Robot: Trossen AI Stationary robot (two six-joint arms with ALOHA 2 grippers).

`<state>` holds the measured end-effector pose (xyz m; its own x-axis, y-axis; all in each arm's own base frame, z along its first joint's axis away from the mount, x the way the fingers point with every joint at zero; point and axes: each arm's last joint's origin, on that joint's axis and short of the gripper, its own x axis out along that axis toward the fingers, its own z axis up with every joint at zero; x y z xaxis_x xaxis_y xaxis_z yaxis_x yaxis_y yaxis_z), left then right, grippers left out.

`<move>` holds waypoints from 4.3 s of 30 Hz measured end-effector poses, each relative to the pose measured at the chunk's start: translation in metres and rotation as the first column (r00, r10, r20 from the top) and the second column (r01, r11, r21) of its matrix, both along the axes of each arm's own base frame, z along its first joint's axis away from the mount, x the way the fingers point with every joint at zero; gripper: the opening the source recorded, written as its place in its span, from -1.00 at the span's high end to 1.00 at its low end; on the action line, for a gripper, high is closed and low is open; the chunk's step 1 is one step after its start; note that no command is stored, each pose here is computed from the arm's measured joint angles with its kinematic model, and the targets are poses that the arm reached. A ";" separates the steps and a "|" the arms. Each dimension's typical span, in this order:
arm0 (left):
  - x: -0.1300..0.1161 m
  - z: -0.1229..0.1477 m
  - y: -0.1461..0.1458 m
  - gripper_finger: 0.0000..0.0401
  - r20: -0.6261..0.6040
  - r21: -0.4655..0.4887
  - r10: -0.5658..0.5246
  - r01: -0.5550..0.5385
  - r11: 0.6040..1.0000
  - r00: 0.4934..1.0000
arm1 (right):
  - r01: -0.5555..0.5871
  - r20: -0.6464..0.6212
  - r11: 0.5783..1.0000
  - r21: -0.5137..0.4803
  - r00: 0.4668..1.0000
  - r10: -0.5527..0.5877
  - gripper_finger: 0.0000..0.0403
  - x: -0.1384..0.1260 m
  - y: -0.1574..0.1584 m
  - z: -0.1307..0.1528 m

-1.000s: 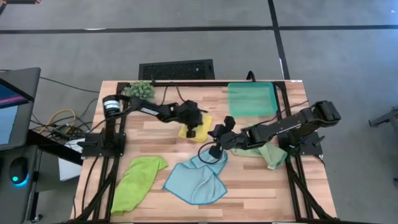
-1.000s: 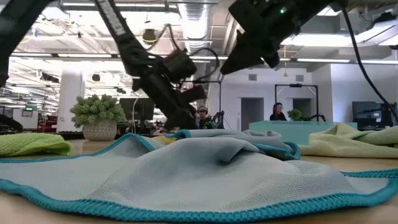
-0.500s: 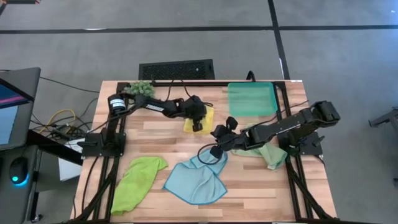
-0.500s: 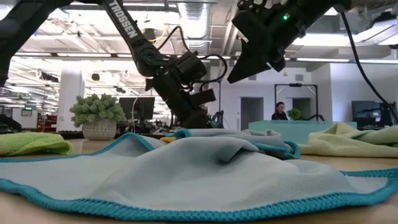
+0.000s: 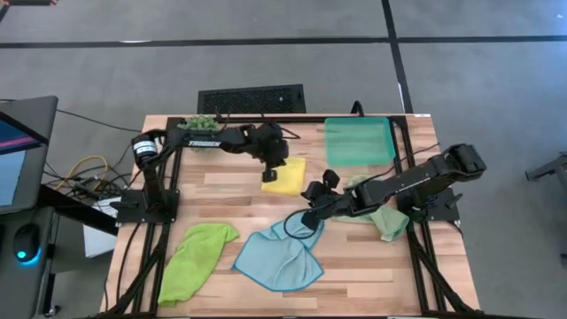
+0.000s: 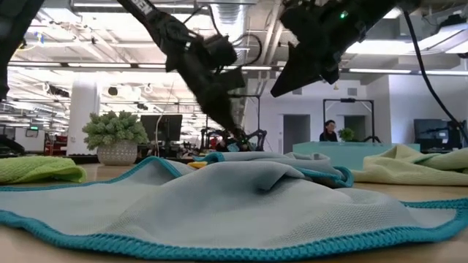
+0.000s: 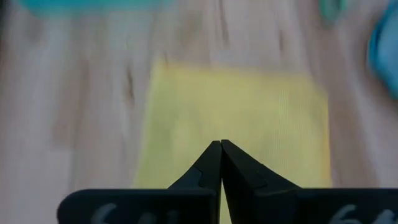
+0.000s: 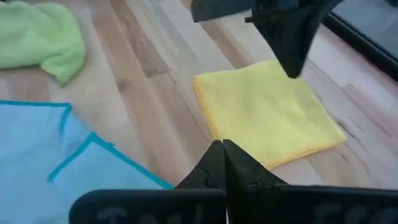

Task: Fold microfiber towels
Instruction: Fold the yellow microfiber cloth, then fold the blue microfiber cloth

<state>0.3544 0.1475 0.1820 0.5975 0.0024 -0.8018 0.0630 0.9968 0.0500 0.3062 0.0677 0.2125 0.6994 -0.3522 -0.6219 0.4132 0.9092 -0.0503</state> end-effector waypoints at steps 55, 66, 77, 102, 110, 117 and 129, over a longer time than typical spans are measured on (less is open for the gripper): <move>-0.043 -0.038 0.037 1.00 -0.313 -0.052 0.167 -0.193 0.980 0.935 | 0.043 -0.034 0.999 0.033 0.999 -0.042 0.97 -0.009 0.000 0.001; -0.056 -0.030 0.036 1.00 -0.368 0.115 0.242 -0.214 0.970 0.898 | 0.037 -0.038 0.999 0.033 0.999 -0.036 0.97 -0.009 0.002 0.001; -0.063 0.000 0.028 1.00 -0.309 0.082 0.222 -0.207 0.975 0.925 | 0.037 -0.030 0.999 0.037 0.999 -0.036 0.97 -0.009 0.002 0.001; -0.068 -0.034 0.015 1.00 -0.297 0.091 0.225 -0.207 0.974 0.928 | 0.028 -0.032 0.999 0.040 0.999 -0.026 0.97 -0.009 0.004 0.001; -0.081 0.002 -0.015 1.00 -0.309 0.019 0.191 -0.195 0.981 0.932 | -0.029 -0.050 0.990 0.135 0.998 0.037 0.97 -0.009 0.008 0.000; -0.101 0.021 -0.093 1.00 0.155 -0.150 0.110 -0.086 0.985 0.982 | -0.043 -0.045 0.981 0.190 0.998 0.052 0.97 -0.009 0.010 0.000; -0.095 -0.011 -0.186 1.00 0.305 -0.297 0.181 -0.088 0.951 0.935 | -0.067 -0.039 0.987 0.147 0.997 0.074 0.97 -0.014 0.027 0.000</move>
